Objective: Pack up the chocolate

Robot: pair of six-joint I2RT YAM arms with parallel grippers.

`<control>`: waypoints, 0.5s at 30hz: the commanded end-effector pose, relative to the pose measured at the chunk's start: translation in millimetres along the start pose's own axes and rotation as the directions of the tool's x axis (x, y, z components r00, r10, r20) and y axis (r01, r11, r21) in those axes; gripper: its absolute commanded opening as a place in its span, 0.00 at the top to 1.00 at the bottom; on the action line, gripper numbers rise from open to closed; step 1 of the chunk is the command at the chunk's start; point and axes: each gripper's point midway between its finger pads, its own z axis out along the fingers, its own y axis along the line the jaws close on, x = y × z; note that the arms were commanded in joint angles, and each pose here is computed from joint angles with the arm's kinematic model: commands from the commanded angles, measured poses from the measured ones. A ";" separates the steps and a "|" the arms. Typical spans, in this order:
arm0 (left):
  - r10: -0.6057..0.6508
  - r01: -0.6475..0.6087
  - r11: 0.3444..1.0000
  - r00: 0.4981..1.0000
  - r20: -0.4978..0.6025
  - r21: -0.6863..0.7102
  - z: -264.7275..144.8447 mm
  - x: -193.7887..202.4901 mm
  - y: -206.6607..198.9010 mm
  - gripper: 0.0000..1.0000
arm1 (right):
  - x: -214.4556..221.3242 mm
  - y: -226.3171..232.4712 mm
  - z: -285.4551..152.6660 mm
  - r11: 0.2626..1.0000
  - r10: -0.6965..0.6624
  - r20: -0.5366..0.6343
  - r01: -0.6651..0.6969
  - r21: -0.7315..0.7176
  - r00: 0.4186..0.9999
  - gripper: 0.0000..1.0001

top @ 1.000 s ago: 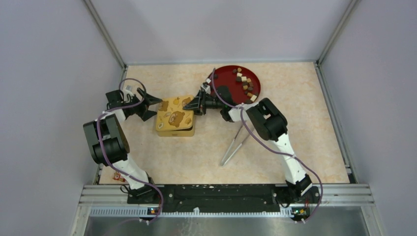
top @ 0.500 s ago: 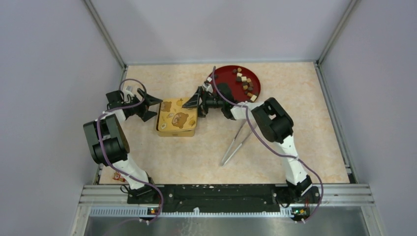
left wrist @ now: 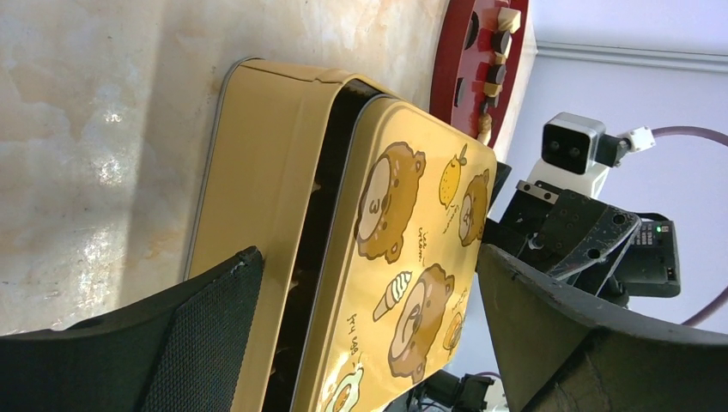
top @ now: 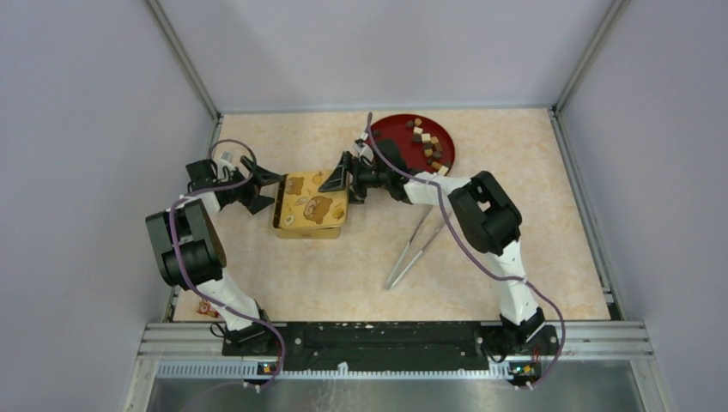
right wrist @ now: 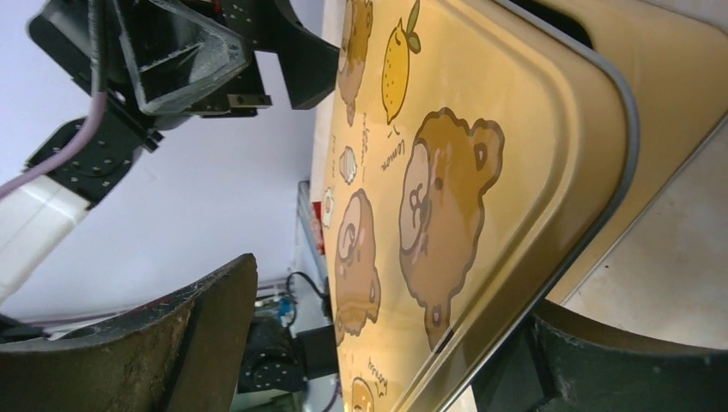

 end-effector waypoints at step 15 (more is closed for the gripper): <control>0.041 -0.041 0.999 0.999 -0.011 0.029 -3.0 3.7 -8.8 0.03 | 15.2 -60.3 -21.4 0.932 -0.108 -0.051 0.119 0.344 0.993 0.17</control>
